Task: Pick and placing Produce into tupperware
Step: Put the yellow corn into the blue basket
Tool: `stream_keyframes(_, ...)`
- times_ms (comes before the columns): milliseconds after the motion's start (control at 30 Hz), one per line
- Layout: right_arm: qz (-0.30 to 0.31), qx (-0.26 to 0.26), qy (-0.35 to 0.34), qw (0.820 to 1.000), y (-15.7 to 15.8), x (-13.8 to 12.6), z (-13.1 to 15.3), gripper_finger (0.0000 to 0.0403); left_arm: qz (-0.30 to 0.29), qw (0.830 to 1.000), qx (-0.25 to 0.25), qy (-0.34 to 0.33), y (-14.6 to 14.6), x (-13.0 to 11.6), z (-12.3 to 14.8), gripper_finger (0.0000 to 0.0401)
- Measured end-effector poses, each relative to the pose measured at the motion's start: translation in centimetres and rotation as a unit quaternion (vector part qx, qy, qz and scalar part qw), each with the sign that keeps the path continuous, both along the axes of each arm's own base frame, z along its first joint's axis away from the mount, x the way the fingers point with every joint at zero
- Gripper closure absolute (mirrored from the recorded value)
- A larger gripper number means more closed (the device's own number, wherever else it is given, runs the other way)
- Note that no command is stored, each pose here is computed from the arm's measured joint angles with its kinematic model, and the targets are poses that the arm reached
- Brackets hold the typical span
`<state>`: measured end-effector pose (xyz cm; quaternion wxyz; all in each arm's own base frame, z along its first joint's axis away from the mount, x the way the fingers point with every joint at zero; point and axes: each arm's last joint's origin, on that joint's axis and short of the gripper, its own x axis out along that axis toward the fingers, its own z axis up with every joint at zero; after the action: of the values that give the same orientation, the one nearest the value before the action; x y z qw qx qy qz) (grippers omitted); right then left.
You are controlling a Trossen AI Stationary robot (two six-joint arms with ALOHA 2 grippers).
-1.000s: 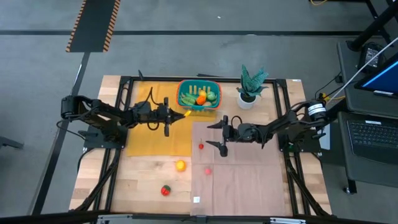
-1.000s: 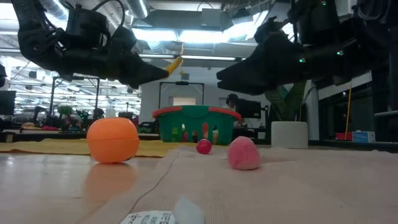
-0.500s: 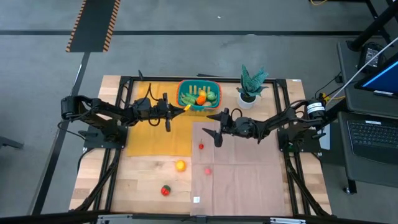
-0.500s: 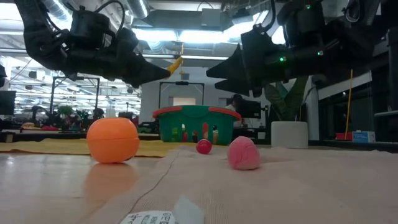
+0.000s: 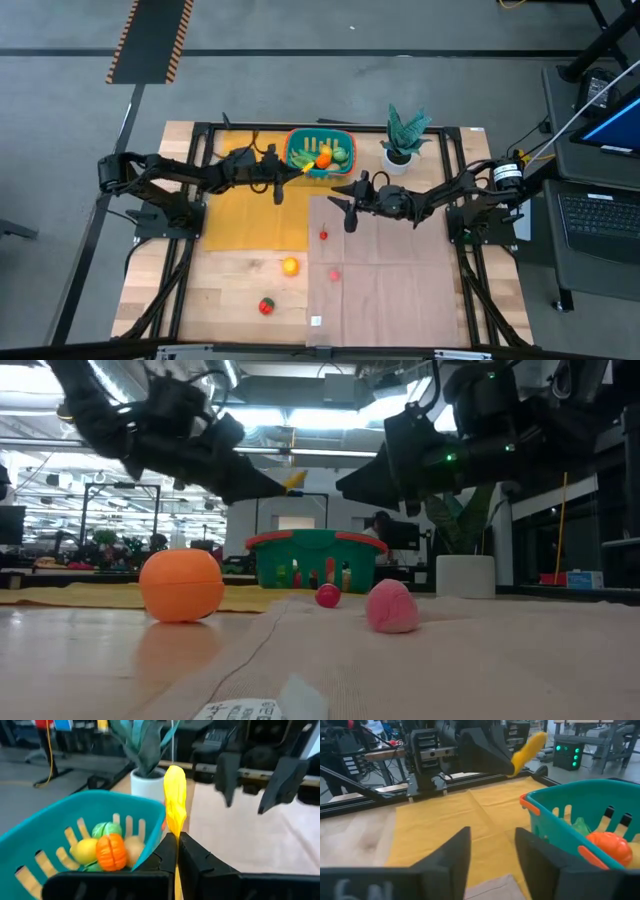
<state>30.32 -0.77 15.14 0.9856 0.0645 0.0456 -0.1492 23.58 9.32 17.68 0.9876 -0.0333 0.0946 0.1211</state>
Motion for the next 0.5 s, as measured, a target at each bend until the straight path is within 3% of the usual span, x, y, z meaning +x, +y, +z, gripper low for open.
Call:
stream_keyframes(200, -0.01, 0.0, 0.0, 1.0, -0.6, 0.0, 0.0, 0.0316, 0.007, 0.999, 0.003, 0.053, 1.2, 1.0, 1.1, 0.04)
stream_keyframes(500, -0.01, 0.0, 0.0, 1.0, -0.6, 0.0, 0.0, 0.0326, -0.007, 0.999, 0.008, 0.053, 1.9, 0.8, 1.2, 0.04)
